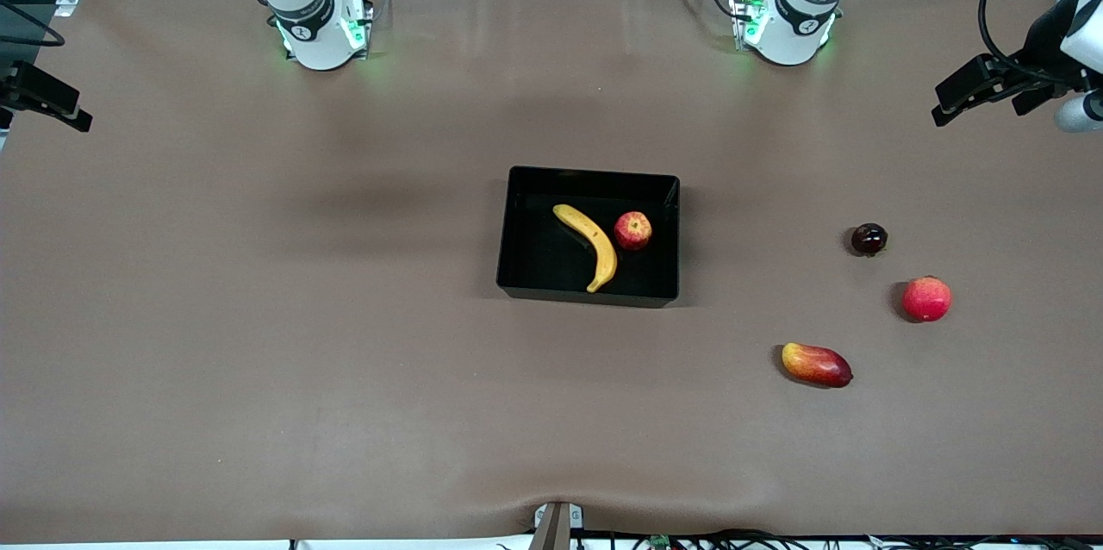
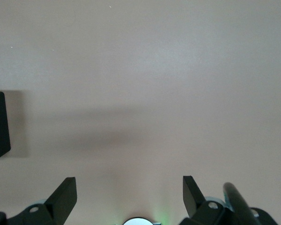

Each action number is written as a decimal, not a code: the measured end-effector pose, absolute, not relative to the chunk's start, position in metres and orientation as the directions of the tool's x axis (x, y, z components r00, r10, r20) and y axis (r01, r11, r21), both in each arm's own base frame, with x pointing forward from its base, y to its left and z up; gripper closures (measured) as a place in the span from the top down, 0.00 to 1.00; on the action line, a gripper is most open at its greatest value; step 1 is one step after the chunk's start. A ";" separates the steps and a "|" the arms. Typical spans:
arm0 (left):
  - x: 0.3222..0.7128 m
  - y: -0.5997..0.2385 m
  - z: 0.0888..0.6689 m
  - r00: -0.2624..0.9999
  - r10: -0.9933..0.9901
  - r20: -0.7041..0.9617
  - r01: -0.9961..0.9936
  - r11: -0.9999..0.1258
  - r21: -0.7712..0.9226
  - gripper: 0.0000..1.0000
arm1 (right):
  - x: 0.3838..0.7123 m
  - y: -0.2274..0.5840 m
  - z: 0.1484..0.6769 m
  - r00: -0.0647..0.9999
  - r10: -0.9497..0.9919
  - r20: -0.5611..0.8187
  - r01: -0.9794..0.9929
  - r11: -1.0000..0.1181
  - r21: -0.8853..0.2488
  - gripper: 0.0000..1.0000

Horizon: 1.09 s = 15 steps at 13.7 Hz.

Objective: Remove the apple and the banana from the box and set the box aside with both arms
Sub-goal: 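Move the left gripper over the black box toward the apple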

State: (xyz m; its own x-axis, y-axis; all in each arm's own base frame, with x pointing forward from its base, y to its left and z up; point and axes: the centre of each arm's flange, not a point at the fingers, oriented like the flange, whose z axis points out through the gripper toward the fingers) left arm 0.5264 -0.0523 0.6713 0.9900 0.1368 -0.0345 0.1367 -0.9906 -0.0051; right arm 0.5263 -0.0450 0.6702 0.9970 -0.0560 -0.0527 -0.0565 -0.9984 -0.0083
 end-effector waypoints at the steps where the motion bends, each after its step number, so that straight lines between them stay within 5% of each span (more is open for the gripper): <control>1: 0.527 -0.052 0.671 0.990 0.138 -0.035 0.138 -0.990 -0.005 1.00 | 0.526 -0.045 0.670 0.997 -0.056 -0.053 -0.056 -0.998 -0.008 1.00; 8: 0.555 -0.062 0.636 0.991 0.124 -0.044 0.124 -0.992 0.002 1.00 | 0.526 -0.045 0.671 0.997 -0.056 -0.052 -0.056 -0.998 -0.008 1.00; 15: 0.604 -0.178 0.512 0.989 0.148 0.011 0.148 -0.988 0.055 1.00 | 0.526 -0.045 0.671 0.997 -0.056 -0.050 -0.057 -0.998 -0.009 1.00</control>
State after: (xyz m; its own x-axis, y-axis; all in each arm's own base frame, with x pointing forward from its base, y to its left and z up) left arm 0.6039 -0.1781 0.5119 0.9889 0.1484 0.0111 0.1476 -0.9875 0.0552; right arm 0.5265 -0.0451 0.6710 0.9972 -0.0561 -0.0502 -0.0566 -0.9984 -0.0087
